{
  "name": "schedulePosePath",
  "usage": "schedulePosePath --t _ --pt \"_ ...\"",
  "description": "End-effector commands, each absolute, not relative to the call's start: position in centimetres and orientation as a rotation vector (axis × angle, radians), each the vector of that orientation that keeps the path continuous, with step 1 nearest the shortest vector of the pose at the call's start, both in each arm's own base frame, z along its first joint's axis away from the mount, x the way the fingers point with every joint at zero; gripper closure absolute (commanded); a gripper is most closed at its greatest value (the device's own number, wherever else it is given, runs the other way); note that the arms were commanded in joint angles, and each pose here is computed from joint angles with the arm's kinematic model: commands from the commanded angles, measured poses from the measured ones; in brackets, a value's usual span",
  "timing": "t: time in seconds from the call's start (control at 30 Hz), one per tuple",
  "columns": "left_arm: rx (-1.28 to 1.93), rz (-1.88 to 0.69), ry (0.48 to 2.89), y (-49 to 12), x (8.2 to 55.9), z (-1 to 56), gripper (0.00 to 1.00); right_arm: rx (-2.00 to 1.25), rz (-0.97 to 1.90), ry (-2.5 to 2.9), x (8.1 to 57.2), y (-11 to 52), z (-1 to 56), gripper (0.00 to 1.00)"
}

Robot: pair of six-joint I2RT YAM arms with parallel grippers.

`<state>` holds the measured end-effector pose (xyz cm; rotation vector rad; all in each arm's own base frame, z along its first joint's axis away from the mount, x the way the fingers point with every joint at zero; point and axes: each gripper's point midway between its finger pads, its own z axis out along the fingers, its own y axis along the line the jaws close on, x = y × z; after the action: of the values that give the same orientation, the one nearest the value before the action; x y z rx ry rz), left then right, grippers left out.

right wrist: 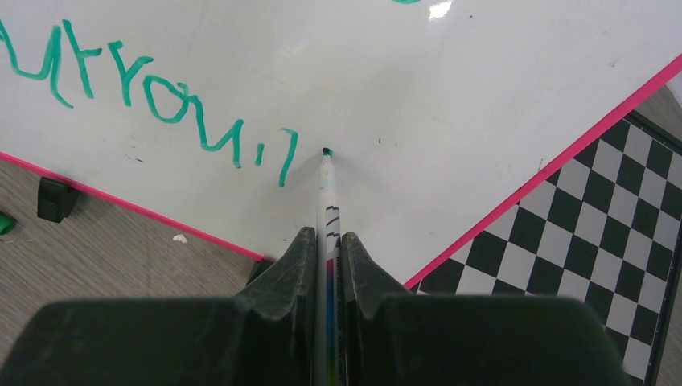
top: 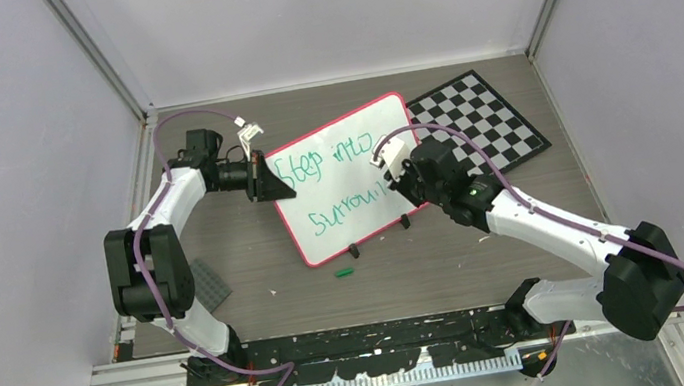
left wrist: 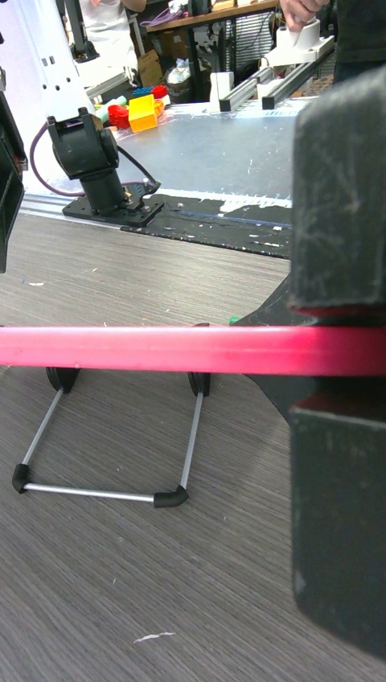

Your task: Write a sentence on the whiteboard

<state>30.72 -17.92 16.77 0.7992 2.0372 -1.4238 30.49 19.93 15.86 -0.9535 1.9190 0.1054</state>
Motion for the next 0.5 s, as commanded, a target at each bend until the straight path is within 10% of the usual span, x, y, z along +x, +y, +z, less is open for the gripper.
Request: schedulePosePath --t 0.0,0.47 --pt "0.761 -1.42 2.243 -17.4 28.2 13.6 1.0 -0.977 0.136 1.881 30.6 20.5 16.2 1.0" --pt "0.769 -1.418 2.247 -17.3 28.1 13.7 1.0 -0.986 0.081 1.918 29.6 18.8 14.9 1.0"
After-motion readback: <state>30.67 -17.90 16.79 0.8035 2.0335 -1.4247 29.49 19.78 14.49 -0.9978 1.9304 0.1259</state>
